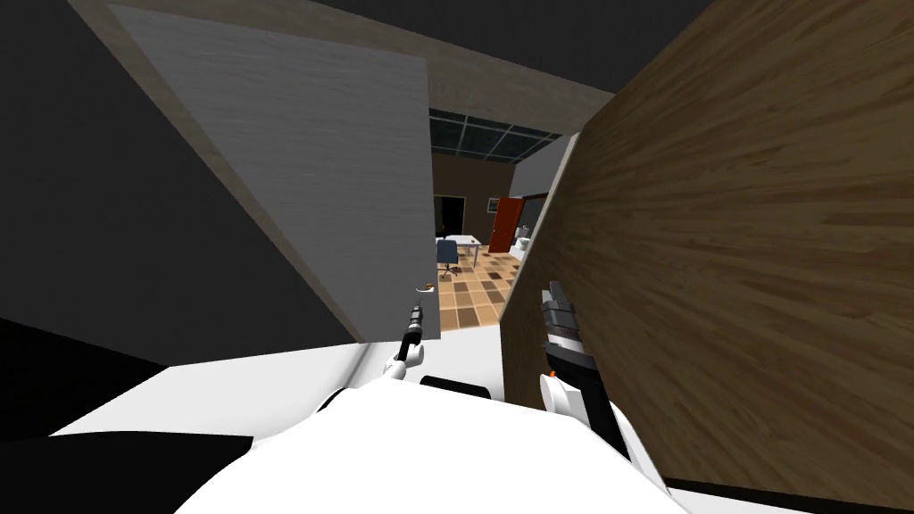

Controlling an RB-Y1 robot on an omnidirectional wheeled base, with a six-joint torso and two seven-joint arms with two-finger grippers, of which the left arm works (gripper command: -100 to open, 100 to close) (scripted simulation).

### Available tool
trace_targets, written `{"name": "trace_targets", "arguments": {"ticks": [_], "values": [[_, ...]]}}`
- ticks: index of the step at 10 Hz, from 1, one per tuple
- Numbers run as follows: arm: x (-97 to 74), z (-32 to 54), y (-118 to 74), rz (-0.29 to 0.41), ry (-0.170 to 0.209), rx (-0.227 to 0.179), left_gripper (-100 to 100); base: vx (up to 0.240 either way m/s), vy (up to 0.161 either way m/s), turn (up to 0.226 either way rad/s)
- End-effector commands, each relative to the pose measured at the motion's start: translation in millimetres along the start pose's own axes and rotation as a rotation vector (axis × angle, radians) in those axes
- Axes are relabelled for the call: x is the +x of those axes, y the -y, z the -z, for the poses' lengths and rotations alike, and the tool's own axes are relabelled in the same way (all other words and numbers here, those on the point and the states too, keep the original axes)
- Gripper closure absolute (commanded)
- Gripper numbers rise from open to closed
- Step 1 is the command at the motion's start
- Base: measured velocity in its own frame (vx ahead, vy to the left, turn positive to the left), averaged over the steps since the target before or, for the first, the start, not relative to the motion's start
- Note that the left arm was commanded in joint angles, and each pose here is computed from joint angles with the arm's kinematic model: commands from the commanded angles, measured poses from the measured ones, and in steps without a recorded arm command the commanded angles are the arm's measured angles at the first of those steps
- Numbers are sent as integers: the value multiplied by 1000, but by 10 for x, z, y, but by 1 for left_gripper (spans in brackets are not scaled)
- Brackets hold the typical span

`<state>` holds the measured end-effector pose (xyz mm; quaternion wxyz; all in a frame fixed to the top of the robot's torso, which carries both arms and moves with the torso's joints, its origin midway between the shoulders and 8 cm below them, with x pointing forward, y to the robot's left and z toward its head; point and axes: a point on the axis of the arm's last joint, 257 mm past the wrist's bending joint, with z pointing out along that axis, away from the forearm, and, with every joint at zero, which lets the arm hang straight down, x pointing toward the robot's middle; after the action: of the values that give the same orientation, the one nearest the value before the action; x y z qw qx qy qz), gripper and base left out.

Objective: Pull the door open

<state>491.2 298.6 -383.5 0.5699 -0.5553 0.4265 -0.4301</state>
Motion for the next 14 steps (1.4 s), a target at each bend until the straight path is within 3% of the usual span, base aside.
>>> {"name": "trace_targets", "arguments": {"ticks": [1, 2, 3, 5, 6, 7, 9, 11, 13, 14], "values": [[67, 37, -66, 7, 0, -17, -100, 149, -5, -125], [34, 11, -46, 4, 0, -11, -100, 65, -2, -24], [-74, 32, -182, -30, -17, -50, -100, 52, 65, 9], [-177, 55, -275, -43, -16, -77, -100, 35, 82, -23], [-360, 25, -221, -21, 33, -59, -100, 62, 24, -234], [-418, 4, -168, -10, 54, -43, -100, 141, -13, -247], [-422, 25, -205, -12, 54, -52, -100, 91, 1, 11], [-478, -20, -106, 0, 76, -23, -100, 69, 4, -87], [-478, -19, -116, -1, 74, -26, -100, 109, -7, -73], [-478, -19, -116, -1, 74, -26, 100, -11, 2, 12]]}}
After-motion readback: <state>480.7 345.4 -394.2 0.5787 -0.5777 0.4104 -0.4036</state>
